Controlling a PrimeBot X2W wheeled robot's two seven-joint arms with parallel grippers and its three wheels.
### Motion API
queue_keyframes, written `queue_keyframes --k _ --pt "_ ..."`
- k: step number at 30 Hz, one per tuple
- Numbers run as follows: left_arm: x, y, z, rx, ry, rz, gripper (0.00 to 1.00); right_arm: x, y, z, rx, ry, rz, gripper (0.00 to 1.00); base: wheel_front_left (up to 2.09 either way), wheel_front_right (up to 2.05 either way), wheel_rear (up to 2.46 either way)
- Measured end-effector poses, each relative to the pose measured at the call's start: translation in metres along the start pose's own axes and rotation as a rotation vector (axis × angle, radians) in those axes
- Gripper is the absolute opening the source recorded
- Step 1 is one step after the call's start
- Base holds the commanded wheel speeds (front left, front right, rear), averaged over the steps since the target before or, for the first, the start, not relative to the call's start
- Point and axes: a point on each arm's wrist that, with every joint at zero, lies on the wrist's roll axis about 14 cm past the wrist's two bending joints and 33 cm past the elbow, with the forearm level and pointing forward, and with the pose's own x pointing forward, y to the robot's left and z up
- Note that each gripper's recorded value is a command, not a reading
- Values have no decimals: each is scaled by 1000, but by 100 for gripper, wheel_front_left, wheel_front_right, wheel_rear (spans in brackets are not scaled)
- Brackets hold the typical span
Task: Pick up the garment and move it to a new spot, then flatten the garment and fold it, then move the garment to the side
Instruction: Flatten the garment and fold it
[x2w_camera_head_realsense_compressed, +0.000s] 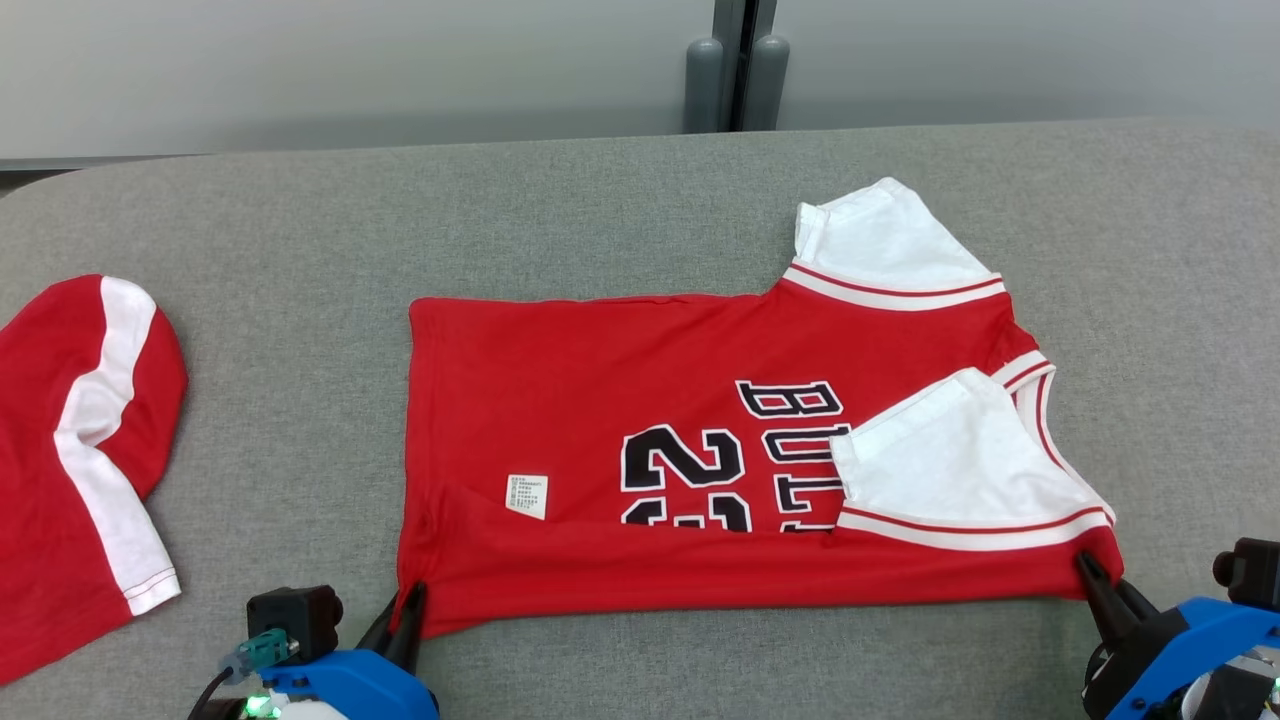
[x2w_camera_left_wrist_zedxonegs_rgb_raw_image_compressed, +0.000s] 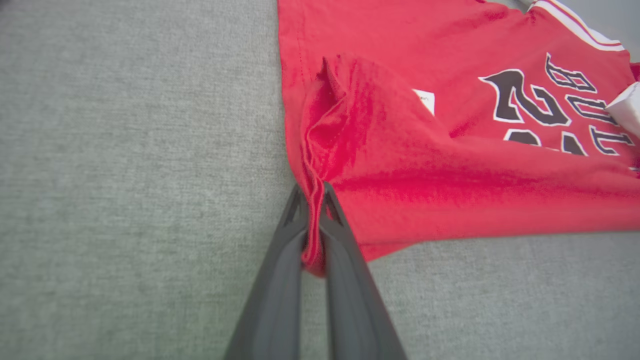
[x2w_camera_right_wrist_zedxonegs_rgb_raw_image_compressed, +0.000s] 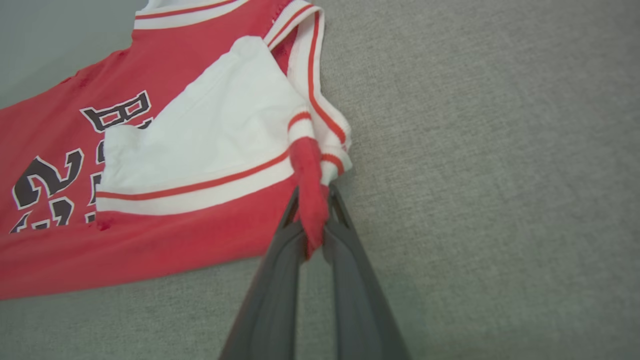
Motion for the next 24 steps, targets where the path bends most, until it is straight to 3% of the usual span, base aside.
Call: queue_keyframes --k 3,4,5,6,15,24 --pt "-5 -1 -7 -17 21 5 0 -4 -1 -7 14 15 4 0 0 0 0" --pt "-6 -1 -8 -26 28 6 36 -5 -1 -9 15 20 4 43 0 0 0" --pt "-8 -1 -12 -32 45 7 77 -5 -1 -12 14 28 5 100 0 0 0" --pt "-9 -1 -15 -35 60 7 100 -6 0 -15 13 41 6 100 0 0 0" --pt "-15 4 -1 -11 29 12 100 -10 7 0 -39 23 19 100 0 0 0" --pt "-1 0 61 176 42 -91 100 -14 50 84 -172 -69 80 100 0 0 0"
